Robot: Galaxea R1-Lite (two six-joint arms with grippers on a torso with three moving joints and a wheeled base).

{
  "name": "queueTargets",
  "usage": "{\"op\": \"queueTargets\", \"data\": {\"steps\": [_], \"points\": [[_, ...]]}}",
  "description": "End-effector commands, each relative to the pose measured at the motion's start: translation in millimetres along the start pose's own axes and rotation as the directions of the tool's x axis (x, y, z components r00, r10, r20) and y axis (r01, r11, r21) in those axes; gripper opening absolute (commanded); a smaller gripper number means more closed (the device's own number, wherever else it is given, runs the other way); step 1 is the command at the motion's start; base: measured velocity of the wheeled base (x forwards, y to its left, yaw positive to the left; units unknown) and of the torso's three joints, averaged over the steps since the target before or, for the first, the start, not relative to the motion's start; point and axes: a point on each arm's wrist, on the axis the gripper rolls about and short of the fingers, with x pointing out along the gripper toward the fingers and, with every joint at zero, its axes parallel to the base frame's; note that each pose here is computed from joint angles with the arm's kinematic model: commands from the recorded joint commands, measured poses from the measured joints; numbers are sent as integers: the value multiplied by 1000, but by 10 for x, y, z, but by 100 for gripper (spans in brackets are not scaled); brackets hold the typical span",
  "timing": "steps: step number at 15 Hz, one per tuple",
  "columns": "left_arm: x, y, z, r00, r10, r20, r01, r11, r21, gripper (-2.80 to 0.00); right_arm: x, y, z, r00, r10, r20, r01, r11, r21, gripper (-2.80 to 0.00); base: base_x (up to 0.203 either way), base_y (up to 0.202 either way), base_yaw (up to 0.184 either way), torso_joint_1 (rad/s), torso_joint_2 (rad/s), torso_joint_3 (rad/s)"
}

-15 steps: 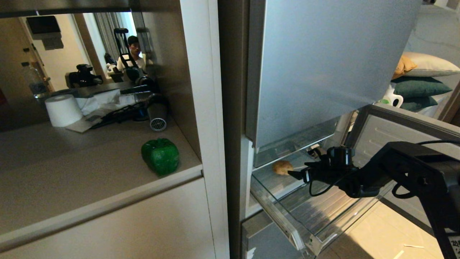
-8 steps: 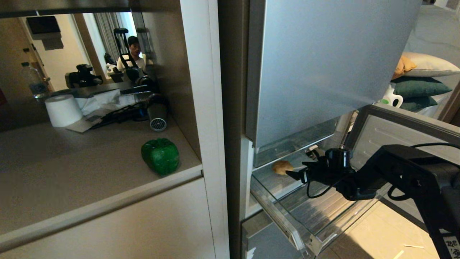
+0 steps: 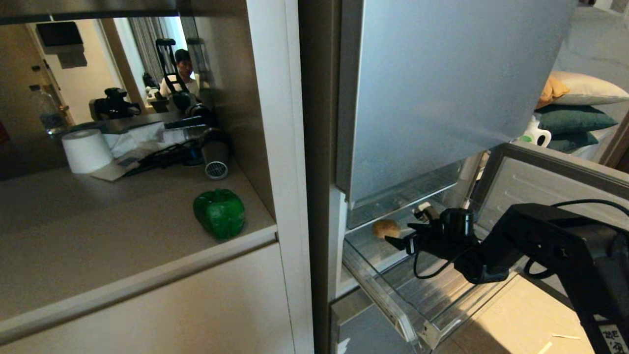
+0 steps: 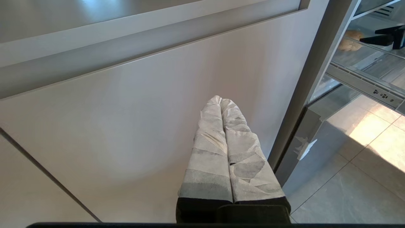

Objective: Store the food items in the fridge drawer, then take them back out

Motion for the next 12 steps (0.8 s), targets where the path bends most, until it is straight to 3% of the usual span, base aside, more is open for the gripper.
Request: {"op": "queueTargets", "data": {"steps": [1,12], "points": [[0,0,0,1000,0,-1,0,1000,0,-280,1,9,-1,1000,4,4,-4,1000,-2,0,0,0,0,0,0,0],[0,0,0,1000,0,0,0,1000,0,-280,-101,-39,18,1000,-14,-2,14,1000,4,0,0,0,0,0,0,0]]}}
